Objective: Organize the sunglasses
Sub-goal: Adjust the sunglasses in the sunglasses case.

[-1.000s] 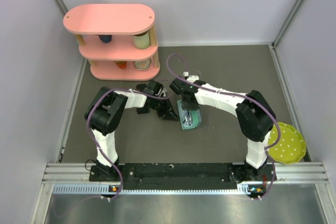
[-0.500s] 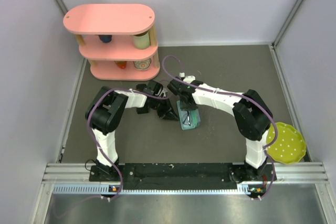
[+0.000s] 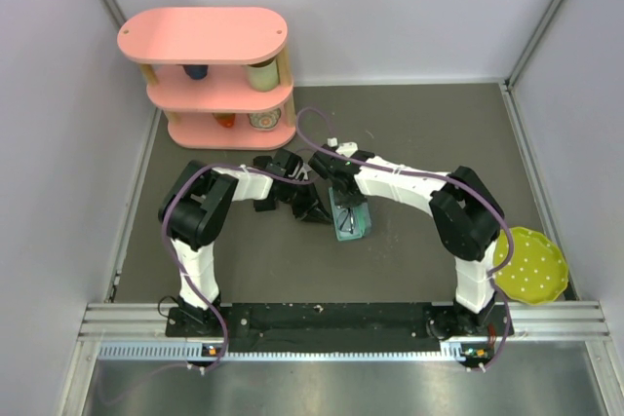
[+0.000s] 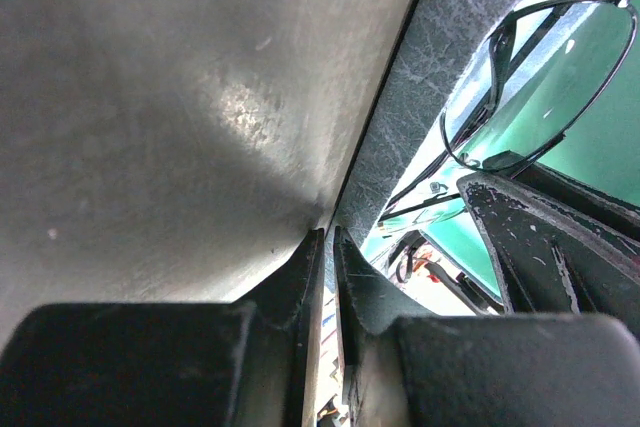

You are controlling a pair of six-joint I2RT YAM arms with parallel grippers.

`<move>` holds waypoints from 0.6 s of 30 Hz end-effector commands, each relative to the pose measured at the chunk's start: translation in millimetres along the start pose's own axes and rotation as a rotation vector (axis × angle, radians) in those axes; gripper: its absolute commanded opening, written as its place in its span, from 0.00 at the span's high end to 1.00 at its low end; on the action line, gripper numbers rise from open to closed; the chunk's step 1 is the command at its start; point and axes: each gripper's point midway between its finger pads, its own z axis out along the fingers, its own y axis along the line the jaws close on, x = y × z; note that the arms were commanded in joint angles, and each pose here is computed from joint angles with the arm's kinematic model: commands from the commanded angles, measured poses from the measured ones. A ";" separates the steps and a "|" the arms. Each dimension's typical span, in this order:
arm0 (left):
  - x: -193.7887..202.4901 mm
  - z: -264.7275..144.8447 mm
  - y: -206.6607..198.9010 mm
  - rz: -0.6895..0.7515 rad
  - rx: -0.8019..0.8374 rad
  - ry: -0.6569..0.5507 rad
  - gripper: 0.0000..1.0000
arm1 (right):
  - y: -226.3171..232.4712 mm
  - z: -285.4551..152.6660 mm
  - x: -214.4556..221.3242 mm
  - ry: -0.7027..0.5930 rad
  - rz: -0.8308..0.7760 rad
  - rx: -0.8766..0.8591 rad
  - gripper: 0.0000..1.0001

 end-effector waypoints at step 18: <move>-6.9 5.7 0.2 0.032 -0.005 -0.011 0.87 | 22.3 -18.6 10.3 0.027 -0.067 -0.170 1.00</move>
